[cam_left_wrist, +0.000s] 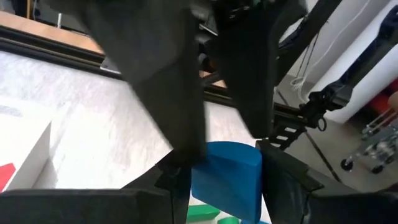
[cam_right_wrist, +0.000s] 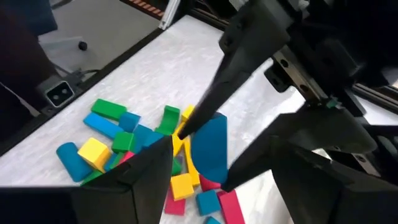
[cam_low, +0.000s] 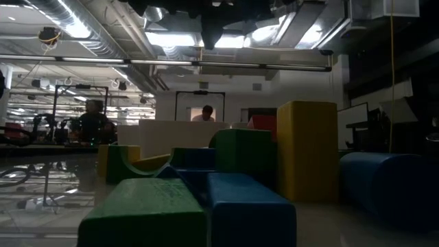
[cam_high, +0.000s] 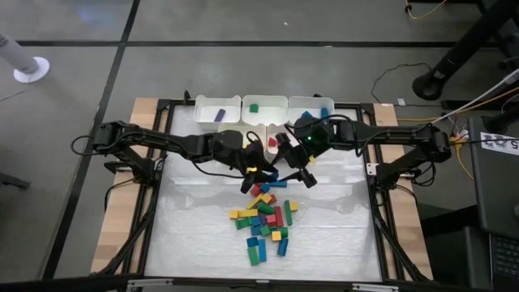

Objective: Sort blocks
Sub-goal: Put the blue block into the top right bin

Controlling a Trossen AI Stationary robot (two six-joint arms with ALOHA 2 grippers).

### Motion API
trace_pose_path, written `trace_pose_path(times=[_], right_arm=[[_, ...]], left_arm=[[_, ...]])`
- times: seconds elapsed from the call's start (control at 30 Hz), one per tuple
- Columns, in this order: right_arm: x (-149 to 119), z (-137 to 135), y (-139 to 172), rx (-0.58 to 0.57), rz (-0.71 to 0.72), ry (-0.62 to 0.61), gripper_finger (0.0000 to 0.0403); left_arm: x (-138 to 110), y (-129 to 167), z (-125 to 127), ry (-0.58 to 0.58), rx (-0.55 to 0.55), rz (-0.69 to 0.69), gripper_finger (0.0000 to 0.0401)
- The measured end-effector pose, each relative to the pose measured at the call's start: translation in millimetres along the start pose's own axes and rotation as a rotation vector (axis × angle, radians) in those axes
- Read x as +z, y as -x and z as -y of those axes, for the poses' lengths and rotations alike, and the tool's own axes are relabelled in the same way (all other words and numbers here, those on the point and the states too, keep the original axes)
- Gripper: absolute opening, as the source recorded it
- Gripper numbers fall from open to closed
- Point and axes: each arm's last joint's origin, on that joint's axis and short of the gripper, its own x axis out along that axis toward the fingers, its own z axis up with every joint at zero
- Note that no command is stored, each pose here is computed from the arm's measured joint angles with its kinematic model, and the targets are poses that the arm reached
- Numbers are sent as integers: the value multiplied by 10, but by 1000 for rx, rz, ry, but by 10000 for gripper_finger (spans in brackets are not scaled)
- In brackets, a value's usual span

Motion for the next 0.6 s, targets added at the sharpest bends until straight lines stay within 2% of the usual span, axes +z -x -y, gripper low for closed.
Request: trace_pose_path(times=[0.27,0.43,0.6], right_arm=[[54,-35,-28,-26,18,-15,262],[81,-179,-99,-116,-75,-11,262],[113,-262,-135,-133,-92,8,262]], left_arm=[[-22,0,-7,16,7,-22,141],[-22,0,-7,29,6,-23,141],[-24,0,-4,28,3,-24,141]])
